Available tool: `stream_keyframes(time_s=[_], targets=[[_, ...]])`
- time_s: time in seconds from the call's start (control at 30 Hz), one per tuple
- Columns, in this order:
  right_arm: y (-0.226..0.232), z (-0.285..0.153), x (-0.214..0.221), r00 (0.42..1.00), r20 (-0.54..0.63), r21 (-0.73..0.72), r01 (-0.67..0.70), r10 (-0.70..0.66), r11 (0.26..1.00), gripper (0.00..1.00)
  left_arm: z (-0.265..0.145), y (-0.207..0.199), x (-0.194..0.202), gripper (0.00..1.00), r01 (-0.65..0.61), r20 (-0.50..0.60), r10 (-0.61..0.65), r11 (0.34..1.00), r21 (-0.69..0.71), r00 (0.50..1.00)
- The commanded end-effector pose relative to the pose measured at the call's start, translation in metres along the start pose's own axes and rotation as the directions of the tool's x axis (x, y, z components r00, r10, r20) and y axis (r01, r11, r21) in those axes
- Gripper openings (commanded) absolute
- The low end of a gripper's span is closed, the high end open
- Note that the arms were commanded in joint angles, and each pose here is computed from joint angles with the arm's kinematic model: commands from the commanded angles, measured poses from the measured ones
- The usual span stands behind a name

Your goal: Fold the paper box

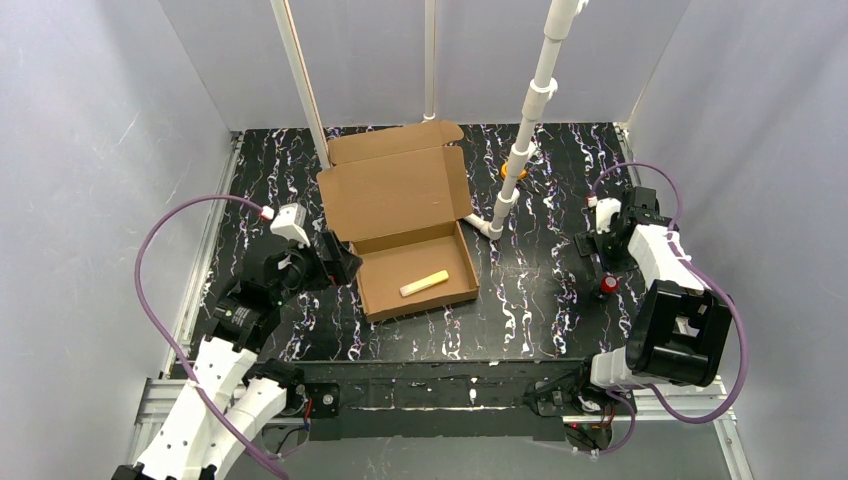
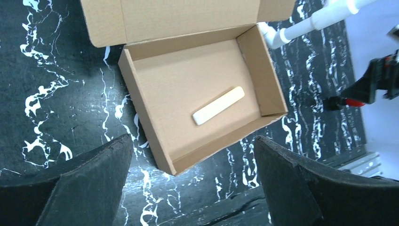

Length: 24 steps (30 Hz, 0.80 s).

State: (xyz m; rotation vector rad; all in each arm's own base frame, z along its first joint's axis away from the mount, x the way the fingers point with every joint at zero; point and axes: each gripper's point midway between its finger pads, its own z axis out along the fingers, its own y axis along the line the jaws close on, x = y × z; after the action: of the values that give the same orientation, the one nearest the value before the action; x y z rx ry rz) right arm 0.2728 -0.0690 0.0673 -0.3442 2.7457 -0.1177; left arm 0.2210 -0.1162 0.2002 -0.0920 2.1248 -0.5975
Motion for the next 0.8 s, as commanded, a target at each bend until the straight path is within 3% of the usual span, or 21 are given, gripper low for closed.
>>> stream_keyframes(time_s=[0.0, 0.33, 0.77], targets=[[0.0, -0.008, 0.017, 0.994, -0.059, -0.014, 0.095, -0.096, 0.995, 0.98, -0.021, -0.013, -0.017, 0.99, 0.054, 0.016, -0.055, 0.998, 0.011, 0.998], [0.003, 0.011, 0.049, 0.964, -0.2, -0.059, 0.169, -0.177, 0.984, 0.93, -0.024, -0.006, -0.01, 0.99, 0.119, 0.022, -0.119, 0.993, -0.023, 0.993], [0.013, 0.037, 0.049, 0.96, -0.207, -0.127, 0.165, -0.189, 0.978, 0.85, -0.013, -0.004, -0.003, 0.99, 0.148, 0.006, -0.148, 0.989, -0.022, 0.989]])
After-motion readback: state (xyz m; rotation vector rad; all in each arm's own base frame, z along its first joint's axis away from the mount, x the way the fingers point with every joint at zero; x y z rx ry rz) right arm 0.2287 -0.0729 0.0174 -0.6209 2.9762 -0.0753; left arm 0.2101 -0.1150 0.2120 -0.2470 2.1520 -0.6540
